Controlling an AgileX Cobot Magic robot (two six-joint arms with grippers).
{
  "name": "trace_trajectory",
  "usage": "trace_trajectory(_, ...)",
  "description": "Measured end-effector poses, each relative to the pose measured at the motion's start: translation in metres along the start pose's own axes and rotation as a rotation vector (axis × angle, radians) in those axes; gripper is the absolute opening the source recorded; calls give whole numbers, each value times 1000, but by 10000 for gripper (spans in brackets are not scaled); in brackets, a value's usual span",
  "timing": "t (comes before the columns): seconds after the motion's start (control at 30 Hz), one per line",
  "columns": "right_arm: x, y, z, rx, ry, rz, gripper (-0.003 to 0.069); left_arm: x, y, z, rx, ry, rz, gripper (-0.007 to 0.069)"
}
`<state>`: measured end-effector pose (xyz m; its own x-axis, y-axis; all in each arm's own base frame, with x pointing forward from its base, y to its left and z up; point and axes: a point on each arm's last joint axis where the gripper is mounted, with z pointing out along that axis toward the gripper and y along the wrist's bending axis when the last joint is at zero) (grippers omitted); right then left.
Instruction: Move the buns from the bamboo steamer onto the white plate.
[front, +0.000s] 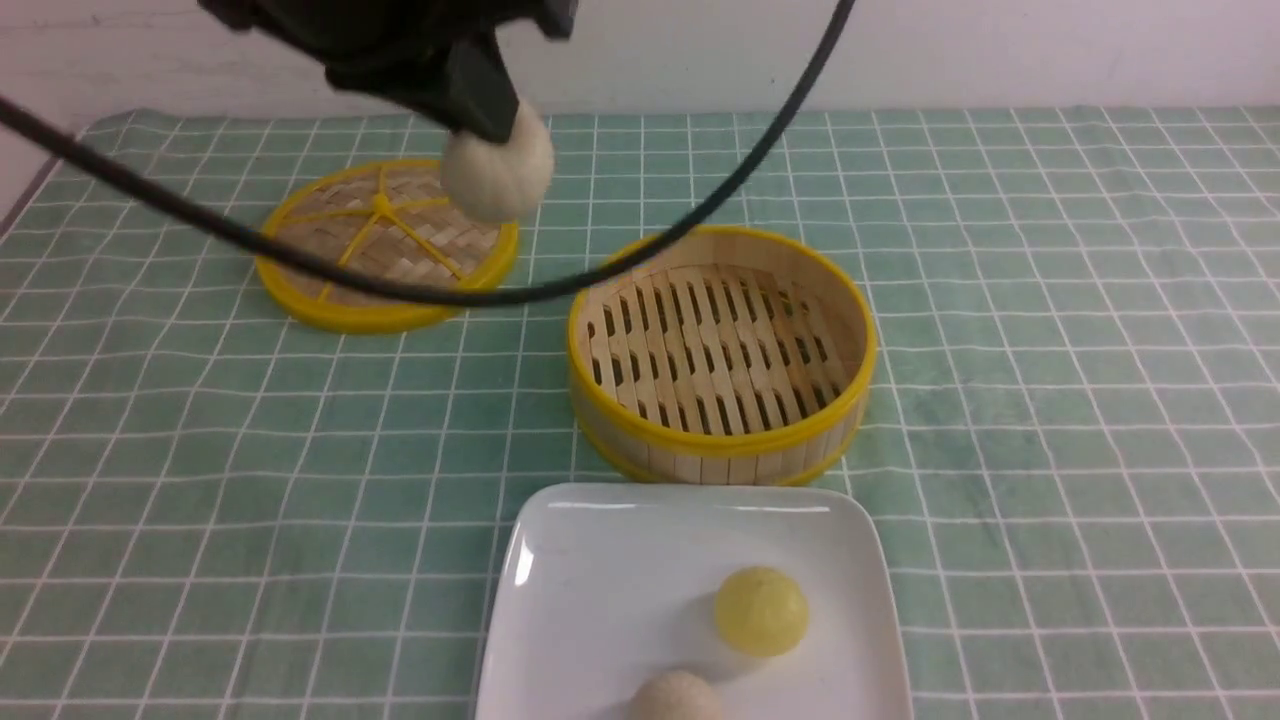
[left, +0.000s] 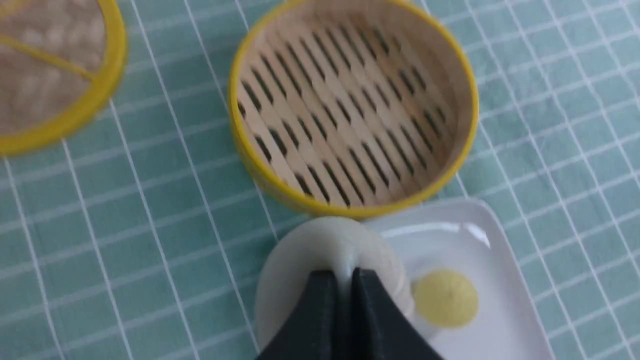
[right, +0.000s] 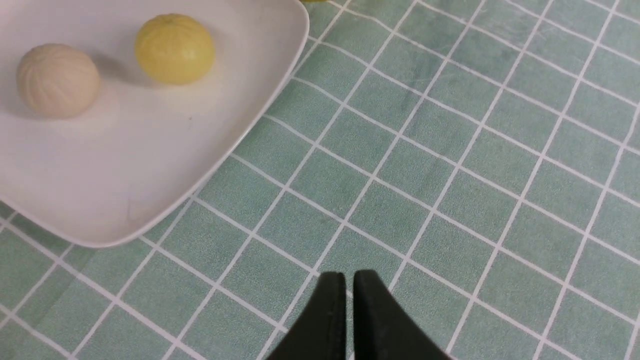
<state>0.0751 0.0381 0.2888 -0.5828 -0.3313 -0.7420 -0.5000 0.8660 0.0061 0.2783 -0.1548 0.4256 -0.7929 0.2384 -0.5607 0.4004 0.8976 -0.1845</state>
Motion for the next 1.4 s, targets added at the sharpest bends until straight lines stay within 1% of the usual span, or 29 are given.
trace_trajectory(0.1, 0, 0, 0, 0, 0, 0, 52, 38, 5, 49, 15, 213, -58, 31)
trace_trajectory(0.2, 0, 0, 0, -1, 0, 1, 55, 70, 4, 103, 18, 333, -89, 38)
trace_trajectory(0.33, 0, 0, 0, -2, -4, 3, 57, 93, -8, 152, 14, 368, -54, 57)
trace_trajectory(0.47, 0, 0, 0, -4, -5, 4, 62, 100, -22, 180, 13, 367, -1, 93)
trace_trajectory(0.57, 0, 2, 0, -19, 1, 13, 65, 105, -28, 197, 7, 379, 4, 151)
trace_trajectory(0.6, 1, 2, -1, -26, 10, 14, 65, 106, -28, 200, 4, 380, 2, 181)
trace_trajectory(0.63, 1, 3, -1, -28, 13, 14, 65, 106, -28, 200, 4, 379, 0, 186)
trace_trajectory(0.67, 1, 3, -2, -31, 20, 13, 65, 106, -28, 201, 2, 379, -6, 210)
trace_trajectory(0.7, 2, 5, -7, -39, 27, 6, 67, 105, -28, 202, 1, 371, -17, 263)
trace_trajectory(0.73, 2, 5, -8, -40, 29, 6, 67, 105, -28, 202, 1, 371, -19, 277)
trace_trajectory(0.77, 1, 7, -15, -45, 23, 1, 67, 104, -29, 199, 1, 360, -29, 326)
trace_trajectory(0.9, -2, 15, -47, -36, -57, 5, 68, 98, -30, 187, 12, 305, -38, 442)
trace_trajectory(1.0, 5, 19, -72, 9, -154, 35, 69, 90, -32, 171, 28, 235, -35, 490)
trace_trajectory(1.03, 5, 19, -73, 9, -166, 42, 70, 90, -32, 170, 30, 230, -35, 491)
trace_trajectory(1.13, 17, 19, -84, 68, -285, 113, 72, 84, -34, 155, 43, 169, -30, 494)
trace_trajectory(1.23, 25, 15, -77, 112, -388, 156, 72, 81, -34, 148, 50, 142, -29, 477)
trace_trajectory(1.27, 26, 14, -74, 112, -408, 161, 72, 81, -35, 148, 50, 140, -29, 472)
trace_trajectory(1.37, 30, 7, -52, 137, -509, 195, 72, 81, -34, 148, 50, 141, -28, 417)
trace_trajectory(1.4, 31, 5, -45, 140, -544, 205, 71, 81, -34, 148, 50, 144, -29, 383)
